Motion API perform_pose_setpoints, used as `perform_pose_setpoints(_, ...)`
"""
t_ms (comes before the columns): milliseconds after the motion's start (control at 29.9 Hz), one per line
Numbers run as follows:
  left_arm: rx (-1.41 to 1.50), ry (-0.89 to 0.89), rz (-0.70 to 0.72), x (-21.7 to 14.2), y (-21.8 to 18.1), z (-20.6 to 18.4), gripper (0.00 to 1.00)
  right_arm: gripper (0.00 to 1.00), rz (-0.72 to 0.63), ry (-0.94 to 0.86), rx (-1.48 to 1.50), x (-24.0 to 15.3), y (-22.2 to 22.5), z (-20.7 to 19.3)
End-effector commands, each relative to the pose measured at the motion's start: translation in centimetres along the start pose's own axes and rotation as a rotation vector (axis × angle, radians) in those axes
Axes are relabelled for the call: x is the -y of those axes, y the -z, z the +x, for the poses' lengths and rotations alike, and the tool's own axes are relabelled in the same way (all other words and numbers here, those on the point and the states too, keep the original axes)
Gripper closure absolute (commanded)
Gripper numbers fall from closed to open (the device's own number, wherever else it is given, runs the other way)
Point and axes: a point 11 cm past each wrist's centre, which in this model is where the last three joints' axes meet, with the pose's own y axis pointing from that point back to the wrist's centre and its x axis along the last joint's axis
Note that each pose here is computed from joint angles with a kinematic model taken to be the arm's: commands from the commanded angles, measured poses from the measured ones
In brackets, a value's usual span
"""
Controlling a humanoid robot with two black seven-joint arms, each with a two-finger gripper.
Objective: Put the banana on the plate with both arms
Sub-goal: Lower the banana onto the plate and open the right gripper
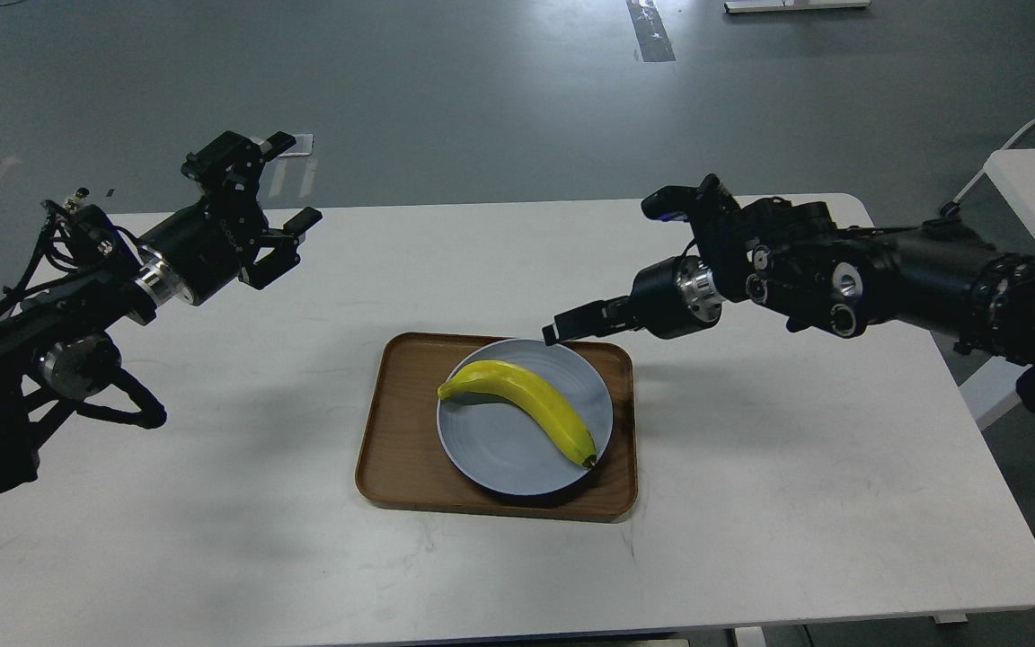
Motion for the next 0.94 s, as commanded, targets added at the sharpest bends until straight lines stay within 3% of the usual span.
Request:
perform_pose_setpoints(0,-0.001,0.0,0.001,0.0,0.1,0.0,0.02,0.04,0.057,-0.164,0.174,-3.8,-2.5,1.6)
perform_pose_setpoints(201,-0.021,0.008,-0.004,0.4,0.5,-0.7,0.02,0.03,0.175,-0.404,0.569,-7.6,-8.4,-0.7)
perform_pose_setpoints(368,-0.052,0.007,-0.006,1.0,1.5,-1.4,0.02,0.02,0.314,-0.563,0.883,-7.7,-11.3,-4.1)
perform_pose_setpoints(569,-0.092,-0.031,-0.006,0.6,3.1,-1.1,0.02,0.01,0.421,-0.684,1.085,-7.7,-12.8,-6.5)
perform_pose_setpoints(903,-0.167,-0.101,-0.009,-0.5,5.7,-0.8,0.02,0.01,0.479,-0.747,1.225,-7.0,-13.7,-8.7)
